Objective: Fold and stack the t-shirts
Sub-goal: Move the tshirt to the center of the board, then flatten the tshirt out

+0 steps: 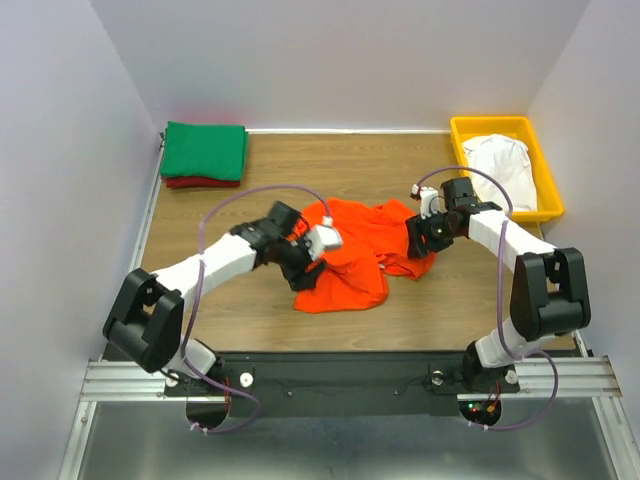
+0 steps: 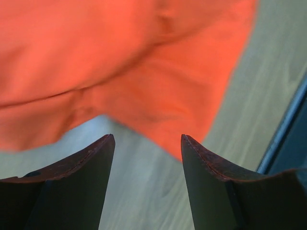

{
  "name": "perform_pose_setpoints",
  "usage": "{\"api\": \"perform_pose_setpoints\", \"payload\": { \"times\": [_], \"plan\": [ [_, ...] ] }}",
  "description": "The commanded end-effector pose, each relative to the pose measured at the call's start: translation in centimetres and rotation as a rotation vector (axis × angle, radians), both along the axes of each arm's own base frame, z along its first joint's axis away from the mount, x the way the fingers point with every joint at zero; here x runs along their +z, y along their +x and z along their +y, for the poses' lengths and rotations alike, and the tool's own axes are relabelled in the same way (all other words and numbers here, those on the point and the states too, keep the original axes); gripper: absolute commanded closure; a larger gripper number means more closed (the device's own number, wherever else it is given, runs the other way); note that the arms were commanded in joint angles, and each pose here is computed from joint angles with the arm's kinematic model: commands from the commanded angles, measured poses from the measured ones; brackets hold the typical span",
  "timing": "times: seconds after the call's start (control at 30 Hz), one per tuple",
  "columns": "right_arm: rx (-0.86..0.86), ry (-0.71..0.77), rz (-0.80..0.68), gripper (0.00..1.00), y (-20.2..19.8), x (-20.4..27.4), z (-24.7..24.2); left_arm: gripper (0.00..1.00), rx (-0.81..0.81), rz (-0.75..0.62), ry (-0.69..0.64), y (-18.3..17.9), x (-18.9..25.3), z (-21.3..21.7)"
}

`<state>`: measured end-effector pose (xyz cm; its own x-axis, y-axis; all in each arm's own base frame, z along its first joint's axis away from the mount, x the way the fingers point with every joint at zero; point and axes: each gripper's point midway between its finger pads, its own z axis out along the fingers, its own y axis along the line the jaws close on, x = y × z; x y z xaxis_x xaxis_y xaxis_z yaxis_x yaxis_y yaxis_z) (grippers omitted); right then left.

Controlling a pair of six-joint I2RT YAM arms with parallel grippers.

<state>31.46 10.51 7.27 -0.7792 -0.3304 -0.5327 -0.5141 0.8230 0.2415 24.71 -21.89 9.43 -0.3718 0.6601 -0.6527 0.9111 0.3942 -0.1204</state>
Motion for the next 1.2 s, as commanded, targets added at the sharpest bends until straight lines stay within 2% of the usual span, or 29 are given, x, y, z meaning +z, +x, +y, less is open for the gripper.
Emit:
{"api": "perform_pose_setpoints", "payload": {
  "times": [0.0,0.13,0.23,0.3,0.33,0.37,0.43,0.47,0.5,0.63,0.67,0.7,0.77,0.83,0.93,0.97,1.0,1.03,1.07,1.13,1.17],
  "plan": [
    [-0.002,-0.074,0.023,0.36,0.1,-2.0,-1.2,0.29,-0.158,-0.062,0.100,-3.2,-1.9,-1.9],
    [0.001,-0.094,0.080,0.41,-1.0,-4.0,-1.5,0.28,-0.217,-0.076,0.153,-4.1,-4.0,-3.1],
    [-0.010,-0.114,0.093,0.46,-1.1,-4.8,-1.9,0.32,-0.208,-0.100,0.215,-3.6,-5.7,-3.2],
    [-0.013,-0.112,0.101,0.50,-1.0,-4.9,-1.9,0.43,-0.202,-0.105,0.253,-3.2,-6.6,-2.9],
    [-0.016,-0.105,0.101,0.51,-0.9,-4.8,-1.8,0.53,-0.193,-0.105,0.293,-2.9,-7.3,-2.4],
    [-0.020,-0.098,0.095,0.53,-0.6,-4.6,-1.6,0.73,-0.200,-0.114,0.312,-2.8,-7.6,-2.1],
    [-0.024,-0.094,0.084,0.55,-0.1,-4.2,-1.5,0.84,-0.194,-0.120,0.332,-2.5,-7.5,-1.1],
    [-0.027,-0.089,0.070,0.55,0.5,-3.8,-1.4,0.96,-0.199,-0.125,0.339,-2.4,-7.4,-0.5],
    [-0.030,-0.088,0.062,0.56,0.8,-3.8,-1.3,1.00,-0.193,-0.128,0.338,-2.2,-7.2,-0.1],
    [-0.065,-0.116,0.004,0.68,4.1,-3.6,-1.7,1.00,-0.130,-0.081,0.330,-0.4,-5.6,3.8],
    [-0.073,-0.134,0.010,0.76,4.7,-4.3,-1.9,1.00,-0.075,-0.075,0.317,1.1,-4.7,5.4],
    [-0.095,-0.158,-0.032,0.80,6.7,-3.9,-2.3,1.00,-0.090,-0.060,0.310,0.9,-4.2,6.2],
    [-0.110,-0.173,-0.025,0.88,8.0,-4.7,-2.4,1.00,-0.041,-0.076,0.312,2.3,-3.0,8.1],
    [-0.108,-0.143,-0.053,0.88,9.4,-3.5,-1.8,1.00,-0.036,-0.096,0.332,2.7,-2.3,9.4],
    [-0.079,-0.052,-0.103,0.78,10.0,-0.6,-0.2,1.00,0.021,-0.106,0.344,3.9,-1.7,11.1],
    [-0.069,-0.026,-0.145,0.65,10.1,1.3,0.2,0.98,0.042,-0.114,0.338,4.5,-1.2,11.3],
    [-0.055,-0.012,-0.169,0.59,9.8,2.5,0.4,0.91,0.072,-0.108,0.330,5.0,-0.9,12.0],
    [-0.029,-0.005,-0.189,0.46,9.3,3.2,0.5,0.84,0.063,-0.089,0.290,5.1,-0.1,11.5],
    [-0.010,-0.001,-0.246,0.40,8.8,5.4,0.5,0.68,0.058,-0.079,0.264,5.0,0.4,11.3],
    [0.023,-0.018,-0.279,0.34,7.8,6.5,0.2,0.56,0.021,-0.079,0.191,4.3,1.8,9.9],
    [0.057,-0.042,-0.300,0.33,7.2,6.7,-0.1,0.52,0.012,-0.093,0.168,4.2,2.4,9.4]
  ]
}}
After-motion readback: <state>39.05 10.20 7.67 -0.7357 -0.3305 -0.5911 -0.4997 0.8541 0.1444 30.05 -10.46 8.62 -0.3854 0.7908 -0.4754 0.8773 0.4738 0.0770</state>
